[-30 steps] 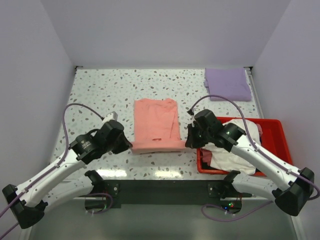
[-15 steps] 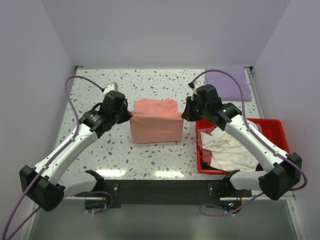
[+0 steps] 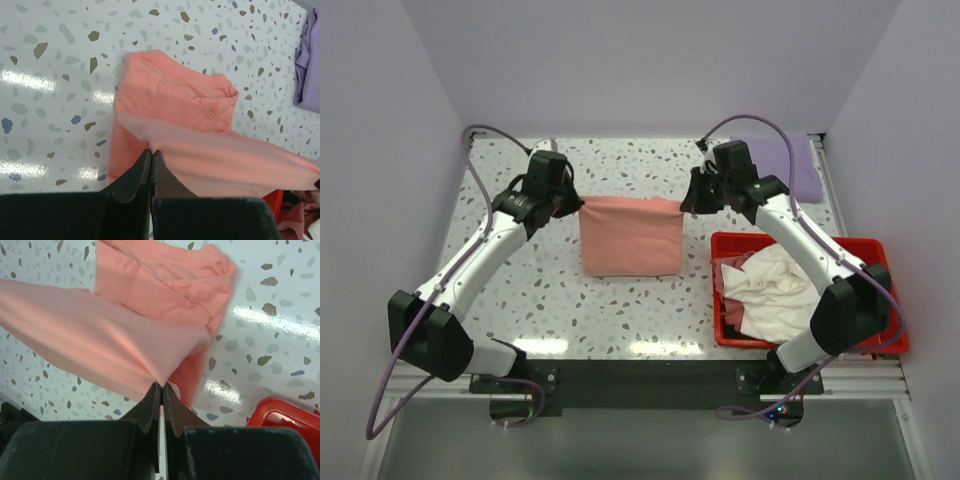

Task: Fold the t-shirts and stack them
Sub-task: Fold the tshirt

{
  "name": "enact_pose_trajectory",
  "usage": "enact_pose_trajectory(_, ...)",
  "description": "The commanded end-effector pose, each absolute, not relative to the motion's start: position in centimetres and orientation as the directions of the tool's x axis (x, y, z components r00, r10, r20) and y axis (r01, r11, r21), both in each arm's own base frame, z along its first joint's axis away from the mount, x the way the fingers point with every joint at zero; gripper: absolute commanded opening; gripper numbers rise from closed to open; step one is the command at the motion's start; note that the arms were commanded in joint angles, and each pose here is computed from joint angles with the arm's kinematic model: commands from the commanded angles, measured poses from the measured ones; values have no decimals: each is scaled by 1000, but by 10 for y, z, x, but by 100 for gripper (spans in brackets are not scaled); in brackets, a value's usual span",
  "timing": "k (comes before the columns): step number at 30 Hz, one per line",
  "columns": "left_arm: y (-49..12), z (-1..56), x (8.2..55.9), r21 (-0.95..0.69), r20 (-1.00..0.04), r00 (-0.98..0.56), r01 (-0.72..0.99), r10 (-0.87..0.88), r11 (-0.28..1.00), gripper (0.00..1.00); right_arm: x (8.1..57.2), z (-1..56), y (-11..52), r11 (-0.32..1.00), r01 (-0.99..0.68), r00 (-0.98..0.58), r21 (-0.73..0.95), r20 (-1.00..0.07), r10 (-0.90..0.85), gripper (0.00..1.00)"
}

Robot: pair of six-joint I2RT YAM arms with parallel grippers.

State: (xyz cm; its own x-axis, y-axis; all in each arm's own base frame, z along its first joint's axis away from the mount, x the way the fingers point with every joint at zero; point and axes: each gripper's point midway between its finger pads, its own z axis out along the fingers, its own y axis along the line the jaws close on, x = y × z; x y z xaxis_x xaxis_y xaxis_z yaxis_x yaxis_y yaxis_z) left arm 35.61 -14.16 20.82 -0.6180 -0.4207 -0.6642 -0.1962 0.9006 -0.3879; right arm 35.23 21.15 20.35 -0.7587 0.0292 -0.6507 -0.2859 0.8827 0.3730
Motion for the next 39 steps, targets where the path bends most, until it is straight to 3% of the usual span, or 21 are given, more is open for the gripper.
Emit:
enact_pose_trajectory(1, -137, 231, 388, -401, -719, -556, -158, -417, 902, 0, 373, 219, 212, 867, -313, -729, 386, -684, 41, 0)
enact_pose_trajectory(23, -115, 154, 482, -339, -652, -645, -221, -398, 914, 0, 470, 162, 216, 904, -234, -756, 358, -652, 63, 0)
enact_pose_trajectory(39, -121, 116, 518, -332, -619, -691, -201, -374, 921, 0, 500, 114, 207, 931, -148, -782, 333, -616, 96, 0)
